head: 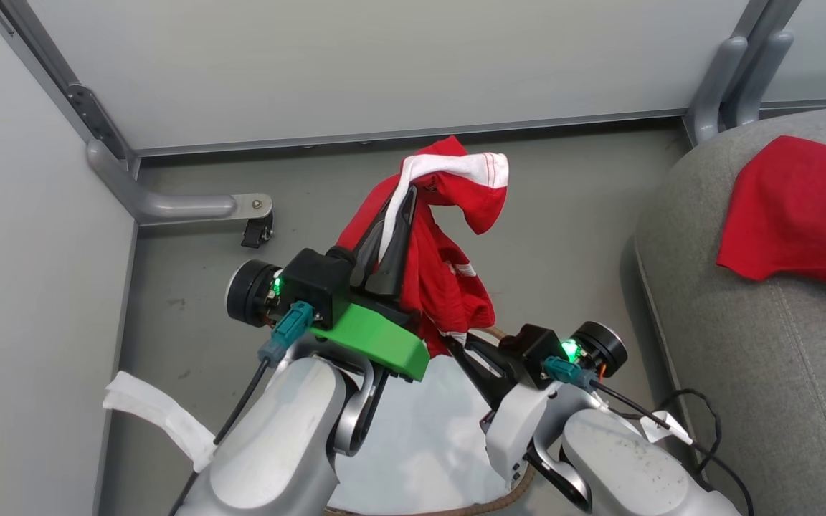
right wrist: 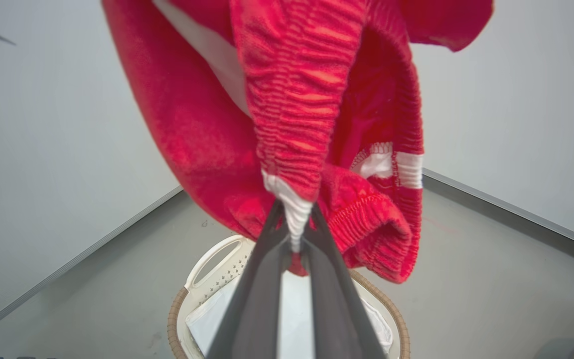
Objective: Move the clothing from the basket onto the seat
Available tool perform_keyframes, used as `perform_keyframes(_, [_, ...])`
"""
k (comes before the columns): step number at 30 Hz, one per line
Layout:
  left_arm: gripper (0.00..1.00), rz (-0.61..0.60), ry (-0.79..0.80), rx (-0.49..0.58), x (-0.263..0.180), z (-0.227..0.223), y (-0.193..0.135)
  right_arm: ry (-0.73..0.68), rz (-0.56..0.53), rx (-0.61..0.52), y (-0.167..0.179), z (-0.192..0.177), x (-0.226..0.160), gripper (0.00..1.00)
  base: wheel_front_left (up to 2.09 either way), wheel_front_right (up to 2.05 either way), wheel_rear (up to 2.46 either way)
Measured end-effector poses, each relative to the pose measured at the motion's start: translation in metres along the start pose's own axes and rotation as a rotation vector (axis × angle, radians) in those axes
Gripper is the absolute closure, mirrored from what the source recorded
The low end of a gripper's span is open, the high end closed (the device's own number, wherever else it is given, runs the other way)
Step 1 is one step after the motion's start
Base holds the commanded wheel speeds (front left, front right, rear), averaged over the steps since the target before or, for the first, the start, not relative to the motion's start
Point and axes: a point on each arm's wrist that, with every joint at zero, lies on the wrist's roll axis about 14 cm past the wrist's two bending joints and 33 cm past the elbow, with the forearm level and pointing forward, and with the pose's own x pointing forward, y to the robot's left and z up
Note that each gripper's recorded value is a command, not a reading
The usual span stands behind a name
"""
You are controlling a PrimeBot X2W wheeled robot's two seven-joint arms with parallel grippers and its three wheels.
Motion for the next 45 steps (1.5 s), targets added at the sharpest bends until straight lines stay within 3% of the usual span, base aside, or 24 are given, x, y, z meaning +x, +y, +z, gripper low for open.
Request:
perform_keyframes(9, [1.00, -0.005, 0.000, 0.001, 0.003, -0.001, -0.002, -0.021, -0.028, 0.004, -0.008, 0.007, -0.002, 1.00, 0.00, 0.00, 0.00])
perform_keyframes(10, [0.00, -0.009, -0.009, -0.001, 0.004, 0.002, -0.003, -0.030, -0.037, 0.007, -0.011, 0.009, -0.003, 1.00, 0.00, 0.00, 0.00])
perform_keyframes(20, [0.00, -0.059, 0.036, 0.041, 0.021, -0.024, -0.014, -0.153, -0.145, 0.002, -0.039, 0.045, -0.028, 1.00, 0.00, 0.00, 0.00])
perform_keyframes(35, [0.00, -0.314, 0.121, -0.025, 0.043, -0.078, -0.102, -0.263, -0.535, -0.020, -0.119, 0.075, -0.138, 1.00, 0.00, 0.00, 0.00])
perform_keyframes(39, [0.00, -0.389, 0.153, -0.051, 0.045, -0.094, -0.128, -0.286, -0.619, -0.111, -0.141, 0.095, -0.170, 1.00, 0.00, 0.00, 0.00])
perform_keyframes(45, [0.00, -0.438, 0.224, -0.078, 0.046, -0.128, -0.142, -0.326, -0.733, -0.404, -0.201, 0.170, -0.217, 1.00, 0.00, 0.00, 0.00])
